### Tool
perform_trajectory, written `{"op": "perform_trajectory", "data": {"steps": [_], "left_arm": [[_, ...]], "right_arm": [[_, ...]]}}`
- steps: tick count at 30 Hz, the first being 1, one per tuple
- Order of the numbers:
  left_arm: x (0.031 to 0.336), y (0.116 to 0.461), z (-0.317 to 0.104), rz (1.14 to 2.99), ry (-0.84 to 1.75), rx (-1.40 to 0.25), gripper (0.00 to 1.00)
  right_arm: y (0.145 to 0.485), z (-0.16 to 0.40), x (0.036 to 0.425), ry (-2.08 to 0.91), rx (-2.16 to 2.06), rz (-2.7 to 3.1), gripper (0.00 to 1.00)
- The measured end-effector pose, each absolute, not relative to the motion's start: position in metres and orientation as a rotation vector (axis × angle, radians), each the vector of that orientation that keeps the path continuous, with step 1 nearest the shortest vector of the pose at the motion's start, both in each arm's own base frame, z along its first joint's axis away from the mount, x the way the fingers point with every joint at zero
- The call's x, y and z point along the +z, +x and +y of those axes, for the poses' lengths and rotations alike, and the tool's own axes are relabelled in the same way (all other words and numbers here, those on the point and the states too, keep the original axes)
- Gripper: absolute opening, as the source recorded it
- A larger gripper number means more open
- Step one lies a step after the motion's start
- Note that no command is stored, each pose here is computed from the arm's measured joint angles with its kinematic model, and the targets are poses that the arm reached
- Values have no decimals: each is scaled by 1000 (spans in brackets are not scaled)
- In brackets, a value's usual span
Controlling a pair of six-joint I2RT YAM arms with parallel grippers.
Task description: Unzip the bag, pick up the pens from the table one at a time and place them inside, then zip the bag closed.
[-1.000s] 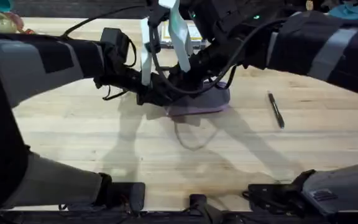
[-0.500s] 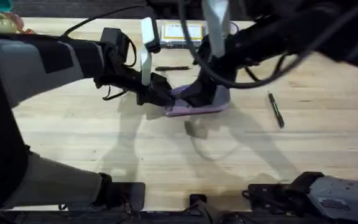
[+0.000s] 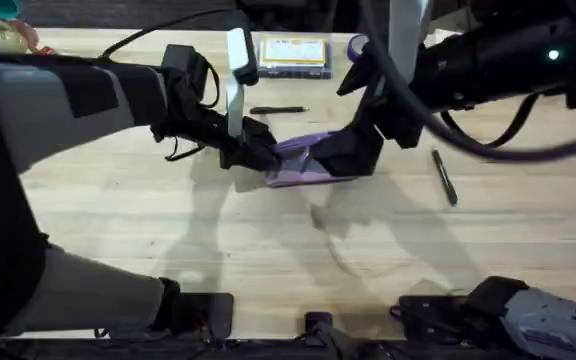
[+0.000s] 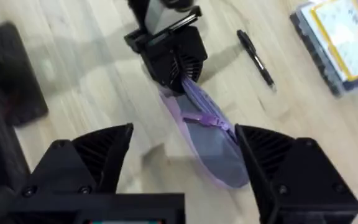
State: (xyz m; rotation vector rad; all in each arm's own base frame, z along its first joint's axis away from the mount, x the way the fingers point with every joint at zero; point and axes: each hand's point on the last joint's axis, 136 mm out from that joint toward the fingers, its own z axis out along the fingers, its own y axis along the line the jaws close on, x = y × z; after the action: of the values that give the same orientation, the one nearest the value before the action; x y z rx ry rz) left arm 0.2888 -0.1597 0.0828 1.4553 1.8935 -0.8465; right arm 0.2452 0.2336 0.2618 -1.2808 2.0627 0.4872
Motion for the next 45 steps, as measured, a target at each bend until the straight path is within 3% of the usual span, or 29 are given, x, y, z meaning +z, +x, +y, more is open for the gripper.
{"op": "perform_trajectory", "data": {"steps": [13, 24, 45], "left_arm": [[83, 289, -160, 1893, 1455, -847, 43], [83, 289, -160, 1893, 1455, -847, 43], [83, 289, -160, 1894, 1455, -847, 42]], "right_arm": [[254, 222, 257, -370, 706, 2519, 998], [256, 224, 254, -223, 745, 2563, 996], [278, 246, 170, 135, 348, 2697, 996]]}}
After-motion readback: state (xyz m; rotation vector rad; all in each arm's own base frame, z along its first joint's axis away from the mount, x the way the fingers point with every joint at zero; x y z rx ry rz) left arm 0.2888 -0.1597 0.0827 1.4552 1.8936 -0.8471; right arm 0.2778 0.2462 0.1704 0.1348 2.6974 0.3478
